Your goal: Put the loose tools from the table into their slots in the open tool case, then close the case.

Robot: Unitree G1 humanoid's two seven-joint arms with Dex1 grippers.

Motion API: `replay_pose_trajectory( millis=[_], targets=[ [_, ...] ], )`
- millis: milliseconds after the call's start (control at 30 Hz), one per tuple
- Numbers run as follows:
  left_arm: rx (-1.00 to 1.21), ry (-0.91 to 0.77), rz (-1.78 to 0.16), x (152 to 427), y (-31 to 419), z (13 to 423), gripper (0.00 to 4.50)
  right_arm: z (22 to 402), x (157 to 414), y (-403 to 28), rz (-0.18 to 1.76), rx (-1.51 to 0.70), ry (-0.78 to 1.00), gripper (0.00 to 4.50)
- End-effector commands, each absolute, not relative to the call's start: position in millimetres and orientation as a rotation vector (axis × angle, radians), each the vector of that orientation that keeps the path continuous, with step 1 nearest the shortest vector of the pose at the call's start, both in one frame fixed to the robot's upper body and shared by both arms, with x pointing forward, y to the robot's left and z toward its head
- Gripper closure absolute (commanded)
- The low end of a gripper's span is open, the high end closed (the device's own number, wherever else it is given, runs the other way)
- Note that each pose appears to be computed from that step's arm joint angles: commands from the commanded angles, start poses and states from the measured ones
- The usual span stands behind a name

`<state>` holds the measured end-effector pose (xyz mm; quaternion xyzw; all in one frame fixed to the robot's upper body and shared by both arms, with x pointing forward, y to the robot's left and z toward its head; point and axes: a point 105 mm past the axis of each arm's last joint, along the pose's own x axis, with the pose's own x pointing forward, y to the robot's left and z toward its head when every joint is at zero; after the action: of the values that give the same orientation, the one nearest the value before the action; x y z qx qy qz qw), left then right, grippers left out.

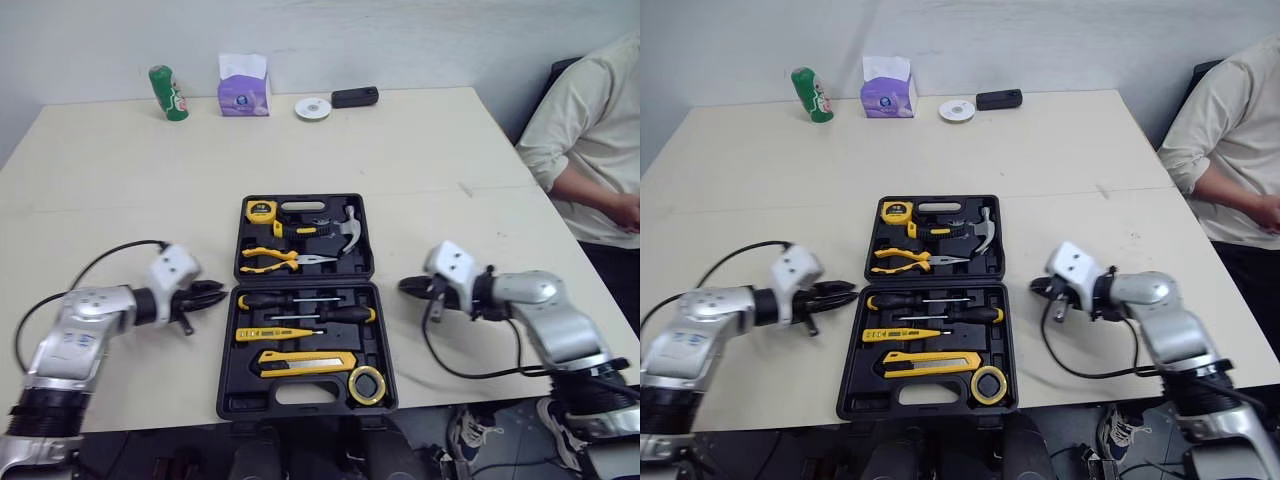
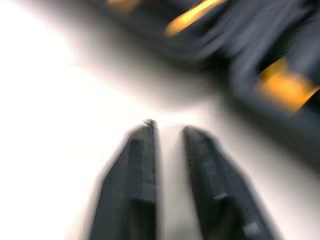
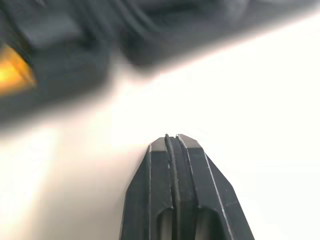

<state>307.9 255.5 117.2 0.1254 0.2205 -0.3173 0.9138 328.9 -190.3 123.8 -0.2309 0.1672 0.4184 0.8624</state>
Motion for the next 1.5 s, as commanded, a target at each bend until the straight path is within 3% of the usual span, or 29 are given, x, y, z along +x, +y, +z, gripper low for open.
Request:
replay_pose_trajectory(
  millis=[33, 167, 233, 433, 767, 833, 933, 1067, 1100, 1200, 1500],
  targets=[
    [0.112, 0.418, -0.559, 318.9, 259.4, 154.5, 1.77, 157.6, 332.0, -182.4, 0.873, -0.363, 0.314, 3.03],
    [-0.008, 0.493, -0.526, 328.1, 245.8, 164.6, 0.02, 175.1, 338.9, -166.5, 0.866, -0.192, 0.377, 1.00],
    [-0.025, 0.533, -0.516, 332.9, 237.1, 163.4, 0.00, 181.5, 344.3, -155.6, 0.855, -0.138, 0.407, 0.02],
    [-0.116, 0.603, -0.480, 349.1, 216.0, 156.1, 0.00, 179.9, 360.1, -123.5, 0.779, 0.002, 0.533, 0.02],
    [-0.075, 0.621, -0.452, 356.7, 212.5, 142.1, 0.00, 168.9, 379.3, -107.6, 0.654, 0.022, 0.580, 0.02],
    [-0.065, 0.622, -0.445, 358.4, 211.7, 137.5, 0.56, 162.2, 380.9, -105.6, 0.639, 0.018, 0.596, 0.00],
    [-0.032, 0.631, -0.455, 358.2, 207.7, 128.6, 1.80, 152.3, 383.5, -107.8, 0.600, 0.010, 0.612, 0.89],
    [-0.021, 0.655, -0.485, 353.2, 199.7, 118.8, 3.43, 146.8, 380.0, -107.9, 0.597, -0.006, 0.630, 2.64],
    [-0.023, 0.660, -0.493, 351.6, 196.9, 116.0, 3.81, 145.5, 377.8, -106.5, 0.604, -0.011, 0.634, 3.36],
    [-0.033, 0.659, -0.506, 349.8, 191.7, 113.7, 3.95, 143.1, 373.4, -103.8, 0.619, -0.021, 0.638, 4.50],
    [-0.011, 0.517, -0.541, 358.3, 182.3, 135.3, 4.04, 156.5, 378.7, -104.1, 0.628, -0.095, 0.522, 4.50]
  ],
)
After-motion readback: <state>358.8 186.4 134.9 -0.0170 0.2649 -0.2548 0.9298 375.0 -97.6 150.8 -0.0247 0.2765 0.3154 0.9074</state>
